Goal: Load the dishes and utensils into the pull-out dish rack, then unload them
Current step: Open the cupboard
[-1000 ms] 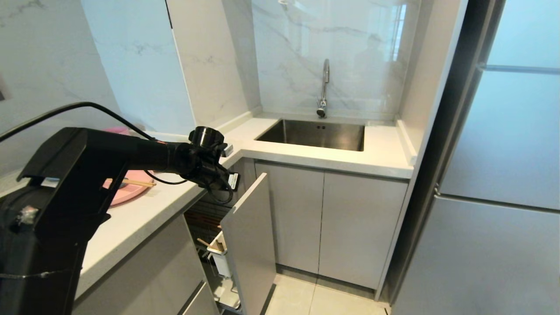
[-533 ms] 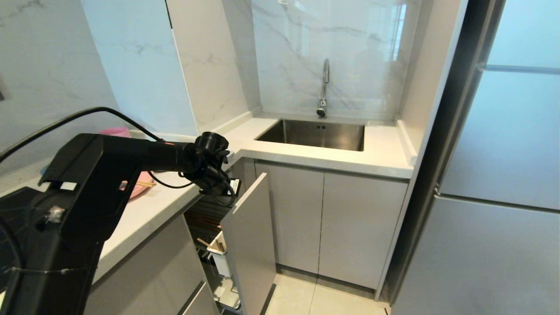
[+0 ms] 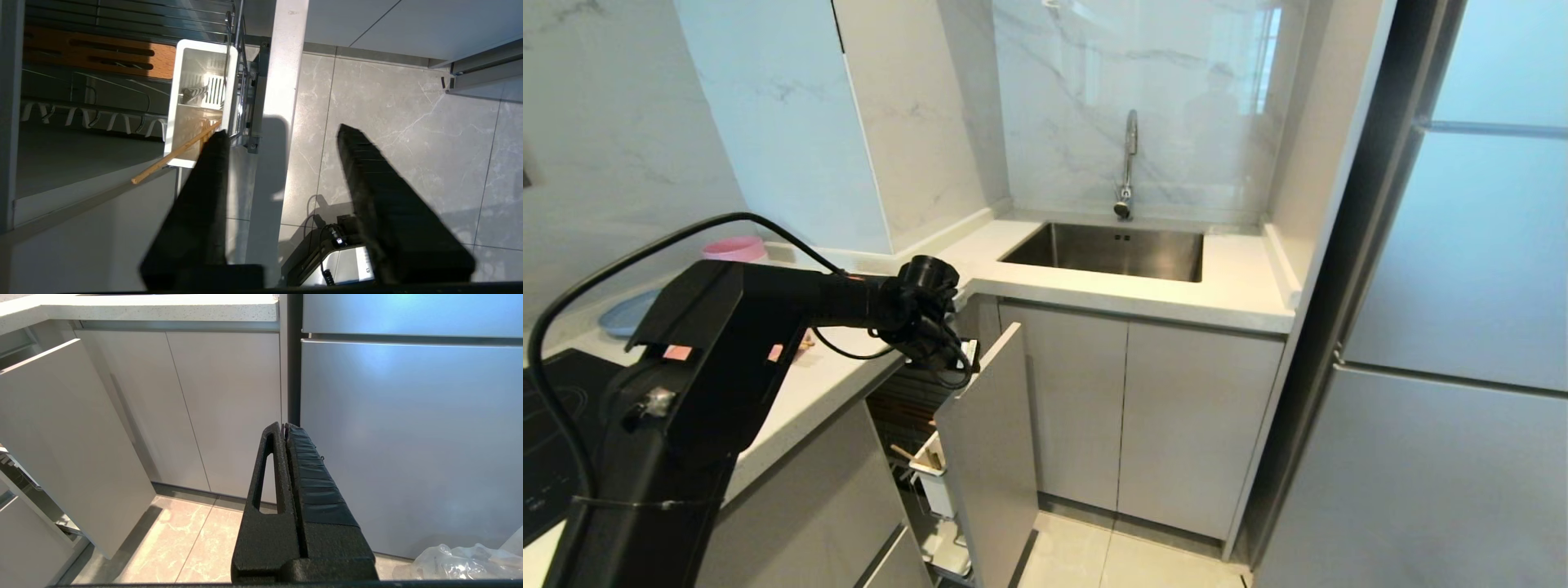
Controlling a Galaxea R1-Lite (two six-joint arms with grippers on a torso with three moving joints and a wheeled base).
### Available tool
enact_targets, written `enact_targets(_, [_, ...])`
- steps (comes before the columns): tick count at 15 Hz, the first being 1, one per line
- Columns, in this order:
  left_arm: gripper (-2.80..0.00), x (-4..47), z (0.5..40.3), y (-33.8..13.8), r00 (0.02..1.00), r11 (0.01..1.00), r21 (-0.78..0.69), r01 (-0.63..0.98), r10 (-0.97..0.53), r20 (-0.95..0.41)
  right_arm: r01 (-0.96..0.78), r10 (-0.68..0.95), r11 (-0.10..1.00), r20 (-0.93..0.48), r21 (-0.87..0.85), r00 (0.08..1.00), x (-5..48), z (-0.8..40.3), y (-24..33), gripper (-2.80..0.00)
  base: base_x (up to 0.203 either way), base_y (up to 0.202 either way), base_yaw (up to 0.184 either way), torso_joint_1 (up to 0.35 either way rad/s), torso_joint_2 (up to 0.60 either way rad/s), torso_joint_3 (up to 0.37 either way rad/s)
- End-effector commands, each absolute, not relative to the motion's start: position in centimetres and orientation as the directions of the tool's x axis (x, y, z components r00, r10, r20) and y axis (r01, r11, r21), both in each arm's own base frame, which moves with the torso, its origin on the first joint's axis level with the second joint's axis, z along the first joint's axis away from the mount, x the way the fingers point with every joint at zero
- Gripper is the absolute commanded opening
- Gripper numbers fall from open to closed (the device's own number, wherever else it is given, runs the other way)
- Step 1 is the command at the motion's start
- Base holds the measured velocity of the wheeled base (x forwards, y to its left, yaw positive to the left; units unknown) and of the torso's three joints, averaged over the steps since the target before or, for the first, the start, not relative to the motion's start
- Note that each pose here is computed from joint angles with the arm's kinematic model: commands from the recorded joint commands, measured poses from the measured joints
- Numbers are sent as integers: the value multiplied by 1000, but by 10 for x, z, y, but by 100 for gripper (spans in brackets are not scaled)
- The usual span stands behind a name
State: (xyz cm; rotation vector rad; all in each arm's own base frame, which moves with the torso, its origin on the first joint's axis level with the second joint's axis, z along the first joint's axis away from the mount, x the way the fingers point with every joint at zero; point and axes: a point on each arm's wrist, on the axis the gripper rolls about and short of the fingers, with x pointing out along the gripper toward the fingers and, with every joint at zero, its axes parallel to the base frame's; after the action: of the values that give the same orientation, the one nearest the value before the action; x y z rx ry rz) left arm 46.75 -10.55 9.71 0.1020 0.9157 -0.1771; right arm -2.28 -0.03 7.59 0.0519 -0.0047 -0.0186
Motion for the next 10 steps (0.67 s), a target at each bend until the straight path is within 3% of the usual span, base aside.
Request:
enact_targets(1, [0,468,93,-106,588,980,12,197,-108,-801,20,-20,998,2,52,1000,-23,76,0,-280,0,0,0,0,0,0])
enact_targets(10, [0,472,64,-119,550,974,1,228,-128,-825,19,-20,998,3,52,1000,-23,76,0,-280,0,0,0,0,0,0])
